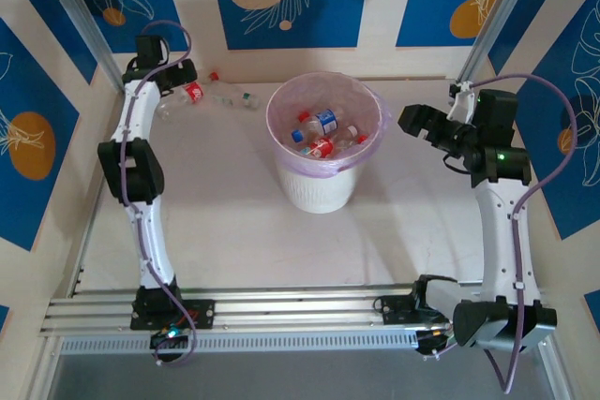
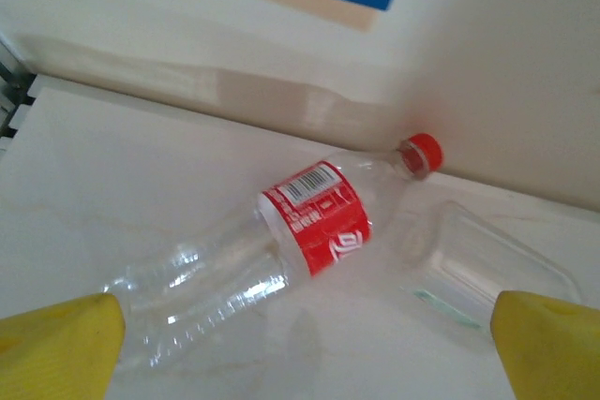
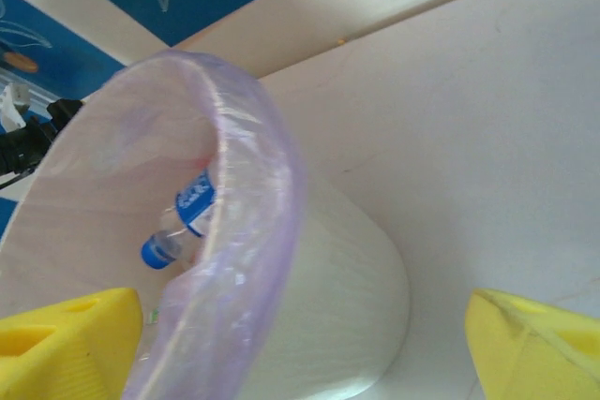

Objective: Put the plastic bottles in the bin

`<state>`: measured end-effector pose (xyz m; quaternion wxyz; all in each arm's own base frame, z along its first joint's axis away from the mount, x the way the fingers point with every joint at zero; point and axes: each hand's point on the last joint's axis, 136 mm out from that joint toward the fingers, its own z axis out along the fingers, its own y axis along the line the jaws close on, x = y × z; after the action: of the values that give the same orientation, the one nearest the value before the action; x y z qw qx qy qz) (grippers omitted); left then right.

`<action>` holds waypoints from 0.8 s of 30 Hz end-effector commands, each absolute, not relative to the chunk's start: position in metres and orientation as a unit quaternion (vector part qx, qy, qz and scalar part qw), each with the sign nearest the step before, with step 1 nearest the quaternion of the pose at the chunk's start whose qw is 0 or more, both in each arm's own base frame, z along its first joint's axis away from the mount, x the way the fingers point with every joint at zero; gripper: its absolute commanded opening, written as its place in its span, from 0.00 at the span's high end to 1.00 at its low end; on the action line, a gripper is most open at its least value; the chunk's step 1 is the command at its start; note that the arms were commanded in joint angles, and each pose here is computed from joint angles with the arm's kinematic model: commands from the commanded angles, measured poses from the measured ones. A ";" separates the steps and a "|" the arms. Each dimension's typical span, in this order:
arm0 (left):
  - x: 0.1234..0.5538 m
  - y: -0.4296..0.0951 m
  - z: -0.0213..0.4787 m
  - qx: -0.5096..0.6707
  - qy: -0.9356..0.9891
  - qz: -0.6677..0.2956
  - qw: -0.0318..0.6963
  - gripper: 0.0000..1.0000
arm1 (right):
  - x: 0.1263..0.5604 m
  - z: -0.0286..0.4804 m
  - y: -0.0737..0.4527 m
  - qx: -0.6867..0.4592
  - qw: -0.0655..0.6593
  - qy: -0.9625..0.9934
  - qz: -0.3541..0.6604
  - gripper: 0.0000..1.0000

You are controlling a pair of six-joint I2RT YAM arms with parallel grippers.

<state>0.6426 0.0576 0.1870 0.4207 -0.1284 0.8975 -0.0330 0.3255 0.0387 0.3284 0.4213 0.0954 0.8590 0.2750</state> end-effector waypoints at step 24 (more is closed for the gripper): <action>0.614 0.036 0.076 -0.068 0.958 -0.103 0.259 0.16 | 0.337 0.303 0.029 0.129 0.389 0.869 0.278 0.13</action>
<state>0.6473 0.0600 0.0899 0.3302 -0.0797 0.9395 -0.0435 0.3399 0.0273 0.3037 0.3899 0.1271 0.8708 0.2711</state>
